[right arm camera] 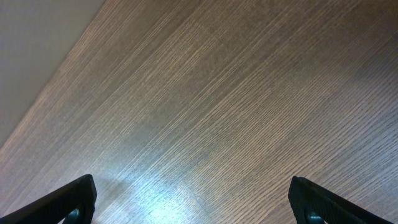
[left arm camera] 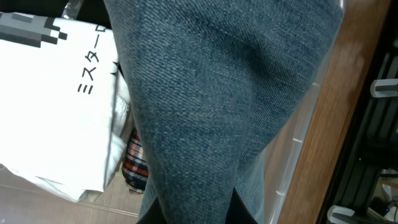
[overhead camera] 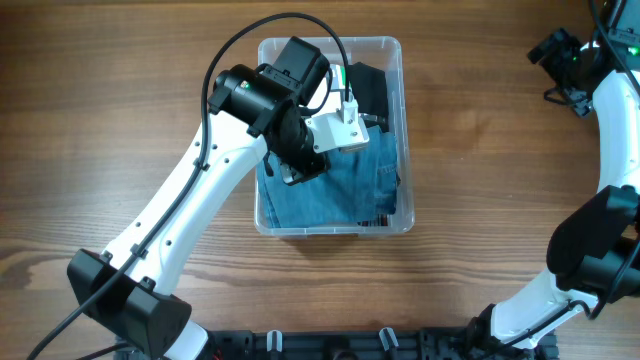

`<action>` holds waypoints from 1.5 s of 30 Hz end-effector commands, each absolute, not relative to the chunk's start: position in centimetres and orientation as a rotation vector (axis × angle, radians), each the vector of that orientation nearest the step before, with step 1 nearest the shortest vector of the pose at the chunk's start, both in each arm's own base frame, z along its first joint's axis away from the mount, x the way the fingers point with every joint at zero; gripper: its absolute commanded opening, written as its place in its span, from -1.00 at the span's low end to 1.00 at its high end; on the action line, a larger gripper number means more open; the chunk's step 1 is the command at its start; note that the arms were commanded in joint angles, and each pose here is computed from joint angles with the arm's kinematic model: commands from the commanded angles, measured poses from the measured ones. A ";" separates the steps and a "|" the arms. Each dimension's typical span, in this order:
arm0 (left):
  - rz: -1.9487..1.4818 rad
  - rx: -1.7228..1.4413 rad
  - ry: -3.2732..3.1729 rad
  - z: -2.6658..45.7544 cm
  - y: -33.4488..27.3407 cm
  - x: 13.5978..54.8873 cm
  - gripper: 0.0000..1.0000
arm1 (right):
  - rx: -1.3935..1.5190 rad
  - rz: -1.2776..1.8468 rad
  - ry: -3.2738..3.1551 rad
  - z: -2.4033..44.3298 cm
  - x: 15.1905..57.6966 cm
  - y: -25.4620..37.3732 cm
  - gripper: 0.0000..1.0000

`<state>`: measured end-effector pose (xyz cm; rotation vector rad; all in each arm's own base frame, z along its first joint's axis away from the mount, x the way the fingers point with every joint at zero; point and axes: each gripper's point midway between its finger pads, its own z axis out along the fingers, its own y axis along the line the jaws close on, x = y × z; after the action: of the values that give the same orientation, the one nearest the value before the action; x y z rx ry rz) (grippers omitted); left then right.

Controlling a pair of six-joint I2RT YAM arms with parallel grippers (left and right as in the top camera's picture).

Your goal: Pack container

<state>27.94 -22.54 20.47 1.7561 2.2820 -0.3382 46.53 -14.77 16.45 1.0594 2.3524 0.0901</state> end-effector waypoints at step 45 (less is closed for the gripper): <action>-0.136 0.165 2.930 9.7 -23.3 38.0 -0.03 | 1.071 0.103 2.353 16.2 46.7 -14.5 1.00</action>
<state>37.69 -24.17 11.46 0.2941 2.8858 -0.2123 46.54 -14.77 16.46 1.0593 2.3521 0.0902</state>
